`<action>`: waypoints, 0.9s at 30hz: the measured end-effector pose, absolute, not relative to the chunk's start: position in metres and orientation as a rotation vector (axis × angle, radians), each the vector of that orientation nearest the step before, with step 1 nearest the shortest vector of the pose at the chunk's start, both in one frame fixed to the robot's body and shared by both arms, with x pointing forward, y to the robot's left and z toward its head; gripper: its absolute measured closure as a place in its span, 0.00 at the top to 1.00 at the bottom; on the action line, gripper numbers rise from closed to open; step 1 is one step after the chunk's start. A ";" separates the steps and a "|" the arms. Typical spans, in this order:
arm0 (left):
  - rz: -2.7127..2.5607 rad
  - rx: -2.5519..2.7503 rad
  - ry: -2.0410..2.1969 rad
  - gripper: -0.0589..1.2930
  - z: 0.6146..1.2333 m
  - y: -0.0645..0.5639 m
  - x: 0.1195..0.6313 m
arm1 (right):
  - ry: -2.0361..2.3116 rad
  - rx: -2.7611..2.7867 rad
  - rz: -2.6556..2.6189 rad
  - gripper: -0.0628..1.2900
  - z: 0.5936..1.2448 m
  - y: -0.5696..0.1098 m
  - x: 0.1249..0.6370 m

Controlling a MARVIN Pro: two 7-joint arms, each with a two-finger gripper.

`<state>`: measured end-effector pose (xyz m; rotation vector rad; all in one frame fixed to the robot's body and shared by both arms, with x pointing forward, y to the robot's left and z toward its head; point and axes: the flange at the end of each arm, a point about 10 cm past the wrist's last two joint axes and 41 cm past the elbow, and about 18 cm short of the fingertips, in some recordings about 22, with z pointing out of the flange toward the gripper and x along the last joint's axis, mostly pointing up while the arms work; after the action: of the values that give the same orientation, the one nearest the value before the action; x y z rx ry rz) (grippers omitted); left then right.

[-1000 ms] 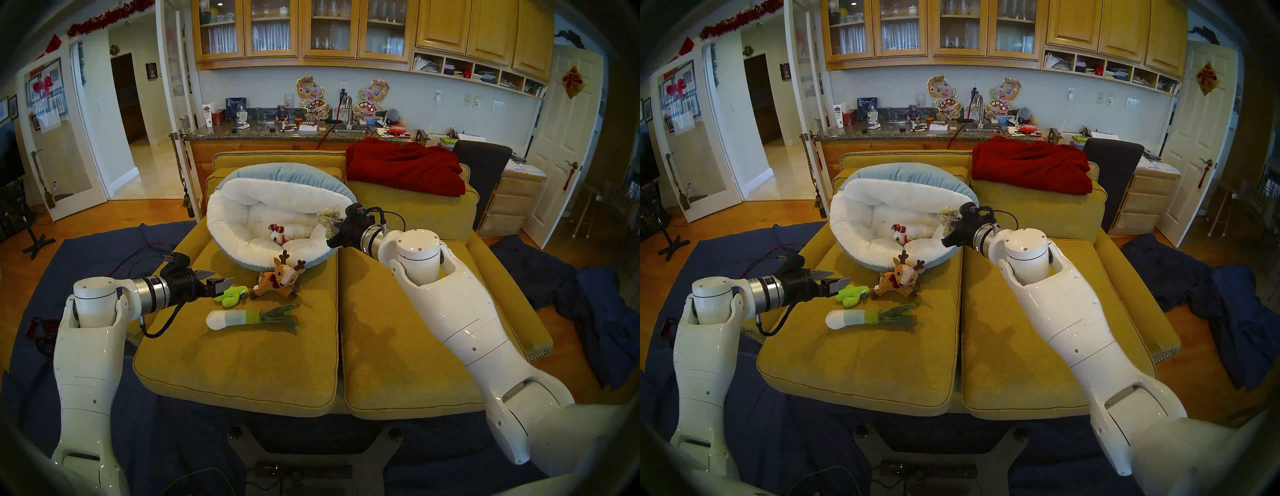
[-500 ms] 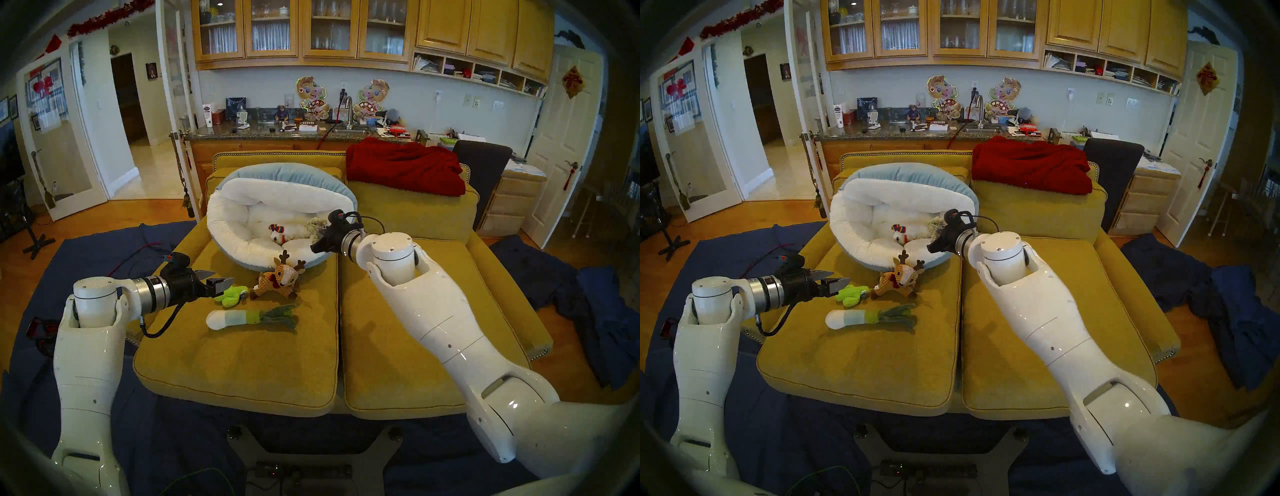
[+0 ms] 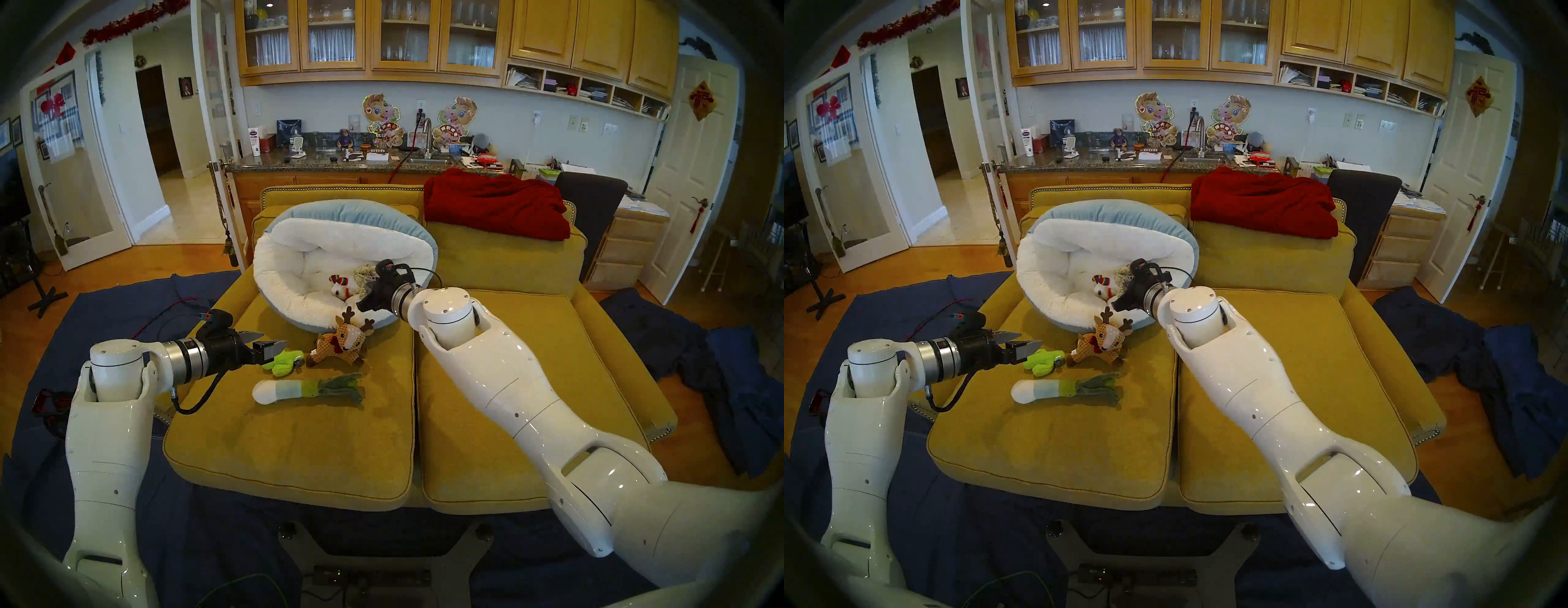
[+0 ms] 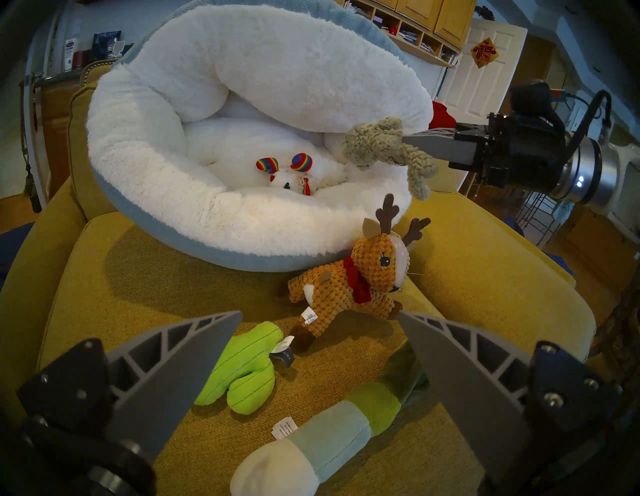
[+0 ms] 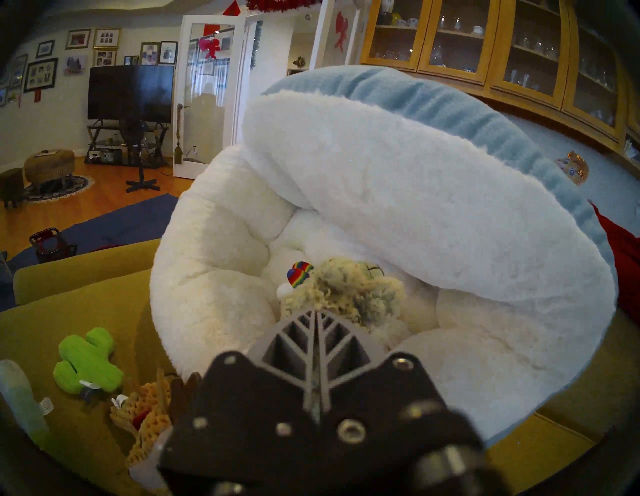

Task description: Put toys into dog bed

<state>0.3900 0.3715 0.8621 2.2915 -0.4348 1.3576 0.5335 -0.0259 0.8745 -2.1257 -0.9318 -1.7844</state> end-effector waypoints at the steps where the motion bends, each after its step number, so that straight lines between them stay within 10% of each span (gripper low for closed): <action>1: 1.358 2.291 -0.435 0.96 0.862 0.371 0.390 | -0.936 -2.125 -1.789 0.02 0.873 -0.025 0.535; 27: 1.357 2.292 -0.435 0.96 0.862 0.372 0.390 | -1.033 -2.178 -1.895 0.02 0.847 -0.021 0.575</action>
<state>0.3900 0.3715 0.8619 2.2920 -0.4345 1.3569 0.5753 -0.0211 0.8471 -2.1783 -1.0333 -1.8954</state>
